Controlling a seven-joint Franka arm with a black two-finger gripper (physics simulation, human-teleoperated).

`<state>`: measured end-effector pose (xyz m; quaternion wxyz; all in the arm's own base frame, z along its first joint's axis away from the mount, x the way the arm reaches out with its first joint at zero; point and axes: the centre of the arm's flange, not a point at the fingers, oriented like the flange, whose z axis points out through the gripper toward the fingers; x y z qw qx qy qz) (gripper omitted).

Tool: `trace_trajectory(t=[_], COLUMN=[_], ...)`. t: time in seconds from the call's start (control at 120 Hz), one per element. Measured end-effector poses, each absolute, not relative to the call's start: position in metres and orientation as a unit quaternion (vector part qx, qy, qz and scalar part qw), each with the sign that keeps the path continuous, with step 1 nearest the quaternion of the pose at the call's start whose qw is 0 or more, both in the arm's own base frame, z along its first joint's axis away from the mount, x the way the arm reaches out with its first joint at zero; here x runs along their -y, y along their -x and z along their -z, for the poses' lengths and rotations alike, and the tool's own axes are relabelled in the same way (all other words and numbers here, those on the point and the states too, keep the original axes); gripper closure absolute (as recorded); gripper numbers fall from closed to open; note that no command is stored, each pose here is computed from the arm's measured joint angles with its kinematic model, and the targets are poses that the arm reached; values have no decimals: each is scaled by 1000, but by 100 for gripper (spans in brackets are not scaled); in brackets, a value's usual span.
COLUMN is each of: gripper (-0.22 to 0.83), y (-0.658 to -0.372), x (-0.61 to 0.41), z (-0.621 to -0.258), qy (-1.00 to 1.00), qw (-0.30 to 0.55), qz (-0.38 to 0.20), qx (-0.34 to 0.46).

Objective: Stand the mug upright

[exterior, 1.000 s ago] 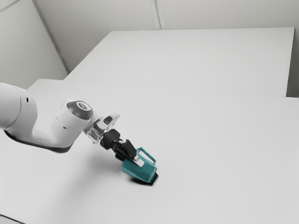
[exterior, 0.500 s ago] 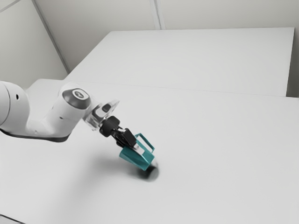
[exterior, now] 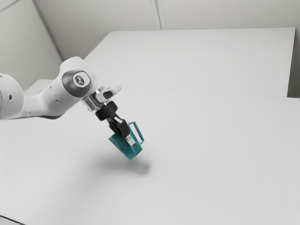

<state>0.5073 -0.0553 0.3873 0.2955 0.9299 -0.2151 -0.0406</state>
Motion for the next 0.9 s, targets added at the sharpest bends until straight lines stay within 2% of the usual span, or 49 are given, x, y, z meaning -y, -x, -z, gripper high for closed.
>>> trace_trajectory(t=[0.258, 0.525, 0.9], gripper=[77, 78, 78], y=[-516, -521, -537], x=[51, 48, 48], z=[-400, -396, -387], qy=[-946, -955, -963], qw=[219, 152, 83], qz=[47, 52, 21], qx=[234, 248, 257])
